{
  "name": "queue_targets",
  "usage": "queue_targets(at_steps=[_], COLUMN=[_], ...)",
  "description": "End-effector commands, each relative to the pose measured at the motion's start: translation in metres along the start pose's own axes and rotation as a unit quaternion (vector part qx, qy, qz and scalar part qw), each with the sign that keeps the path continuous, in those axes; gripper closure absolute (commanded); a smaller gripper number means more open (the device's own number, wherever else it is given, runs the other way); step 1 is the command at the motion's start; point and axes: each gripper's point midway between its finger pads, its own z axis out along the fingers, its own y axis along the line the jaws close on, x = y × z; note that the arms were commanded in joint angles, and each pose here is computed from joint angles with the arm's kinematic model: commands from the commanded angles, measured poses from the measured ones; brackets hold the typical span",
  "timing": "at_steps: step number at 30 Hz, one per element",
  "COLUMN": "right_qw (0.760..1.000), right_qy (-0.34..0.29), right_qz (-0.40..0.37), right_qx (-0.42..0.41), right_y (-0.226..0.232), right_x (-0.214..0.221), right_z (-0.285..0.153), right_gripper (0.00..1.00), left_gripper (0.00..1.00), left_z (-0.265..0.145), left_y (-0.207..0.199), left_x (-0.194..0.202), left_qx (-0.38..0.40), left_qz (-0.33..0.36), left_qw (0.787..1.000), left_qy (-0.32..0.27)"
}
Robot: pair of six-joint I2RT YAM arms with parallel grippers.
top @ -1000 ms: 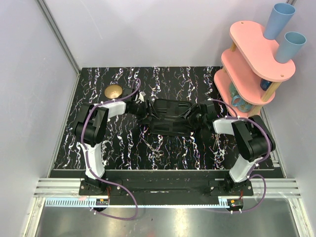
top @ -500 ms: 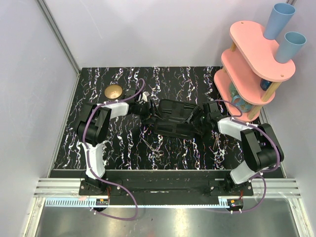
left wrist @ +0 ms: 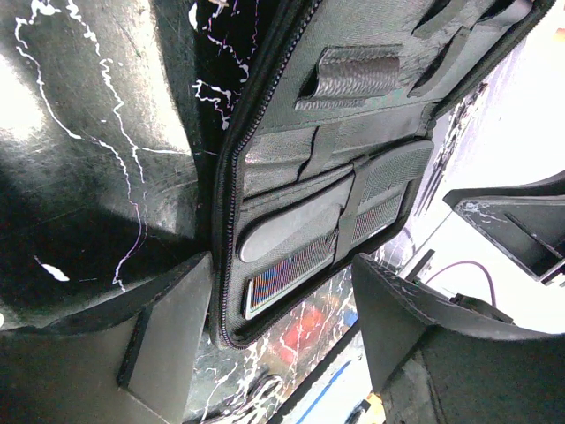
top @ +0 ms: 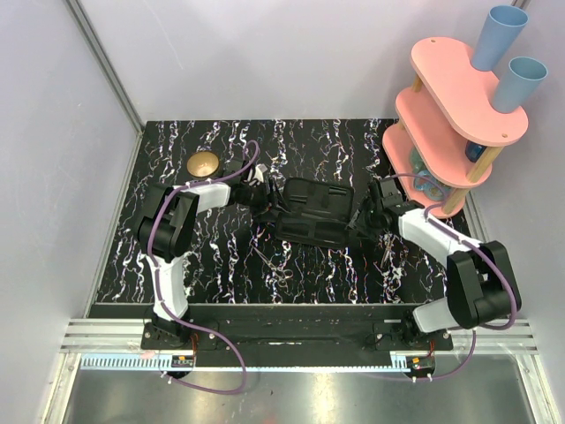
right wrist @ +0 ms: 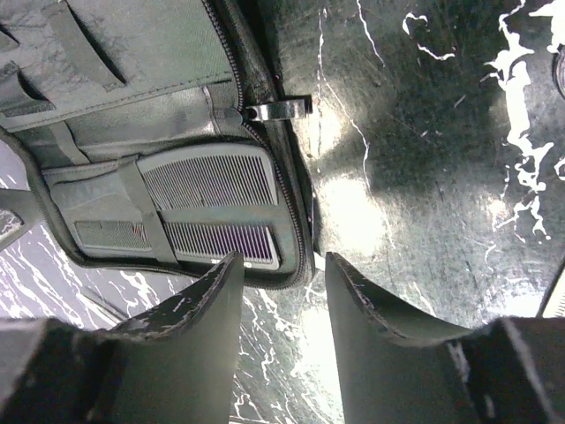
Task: Sort the hair-cutting tools
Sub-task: Place the comb in the hairdressing tool bag.
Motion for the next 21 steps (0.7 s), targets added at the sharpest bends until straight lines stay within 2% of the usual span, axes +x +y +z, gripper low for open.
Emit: queue_targets(at_steps=[1,8,14,21], right_qw=[1.0,0.999,0.998,0.998], right_qy=[-0.009,-0.037,-0.048,-0.025], right_qz=[-0.015,-0.026,-0.046,-0.056], right_qx=[0.015,0.0,-0.007,0.001], right_y=[0.004,0.021,0.029,0.024], right_x=[-0.015,-0.037,-0.049,-0.04], right_z=[0.011,0.03,0.034,0.049], right_gripper=[0.52,0.72,0.76,0.78], left_gripper=[0.3,0.3,0.3,0.31], left_z=[0.014,0.015,0.015,0.016], left_y=[0.074,0.076,0.076,0.076], left_x=[0.03,0.031,0.031,0.031], left_qx=[-0.135,-0.138,-0.137,-0.136], left_qz=[-0.026,-0.026,-0.025,-0.024], left_qw=[0.99,0.99,0.99,0.99], left_qy=[0.02,0.021,0.022,0.023])
